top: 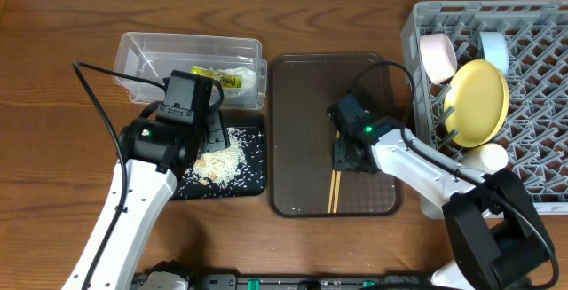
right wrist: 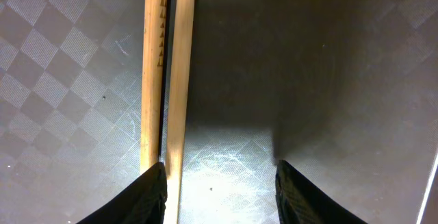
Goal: Sort waste into correct bins and load items into the dishwasher rack
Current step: 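Lower the right gripper onto the chopsticks on the brown tray and grasp one, then carry the chopstick with the right gripper into the rack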
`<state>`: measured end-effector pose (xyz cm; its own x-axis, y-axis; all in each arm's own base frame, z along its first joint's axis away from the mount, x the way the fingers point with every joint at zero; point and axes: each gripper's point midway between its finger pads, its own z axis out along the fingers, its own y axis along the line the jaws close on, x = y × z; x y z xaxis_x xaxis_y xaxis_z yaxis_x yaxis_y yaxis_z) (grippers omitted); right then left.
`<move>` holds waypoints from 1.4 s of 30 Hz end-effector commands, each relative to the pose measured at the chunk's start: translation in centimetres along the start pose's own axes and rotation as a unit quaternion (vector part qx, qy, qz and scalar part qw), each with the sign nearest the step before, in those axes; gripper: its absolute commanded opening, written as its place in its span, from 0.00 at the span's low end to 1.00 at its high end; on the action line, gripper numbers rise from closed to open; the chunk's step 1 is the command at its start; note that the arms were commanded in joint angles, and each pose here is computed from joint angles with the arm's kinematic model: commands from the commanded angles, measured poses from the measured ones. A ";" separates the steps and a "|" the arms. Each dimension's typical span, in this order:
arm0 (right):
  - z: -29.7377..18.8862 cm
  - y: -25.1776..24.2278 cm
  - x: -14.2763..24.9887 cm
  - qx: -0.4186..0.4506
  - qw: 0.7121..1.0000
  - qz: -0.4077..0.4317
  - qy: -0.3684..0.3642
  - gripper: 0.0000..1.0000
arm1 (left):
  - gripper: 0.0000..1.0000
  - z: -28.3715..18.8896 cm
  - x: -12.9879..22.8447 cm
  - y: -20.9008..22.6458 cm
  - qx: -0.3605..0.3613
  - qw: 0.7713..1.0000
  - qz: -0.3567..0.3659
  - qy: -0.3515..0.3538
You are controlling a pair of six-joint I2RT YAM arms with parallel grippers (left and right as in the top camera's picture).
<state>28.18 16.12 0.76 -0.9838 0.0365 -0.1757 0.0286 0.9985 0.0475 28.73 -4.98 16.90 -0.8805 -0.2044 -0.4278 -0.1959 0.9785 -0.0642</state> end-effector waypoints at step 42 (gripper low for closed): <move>-12.2 -6.5 -8.4 0.005 0.995 -0.034 -0.097 0.01 | 0.66 0.0 -0.2 0.3 -0.007 1.000 -0.005 -0.001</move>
<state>32.58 11.18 10.51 -0.9575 0.0558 -0.2829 0.0413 0.9975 0.0569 28.73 -4.99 16.89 -0.8807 -0.2043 -0.4273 -0.1958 0.9785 -0.0644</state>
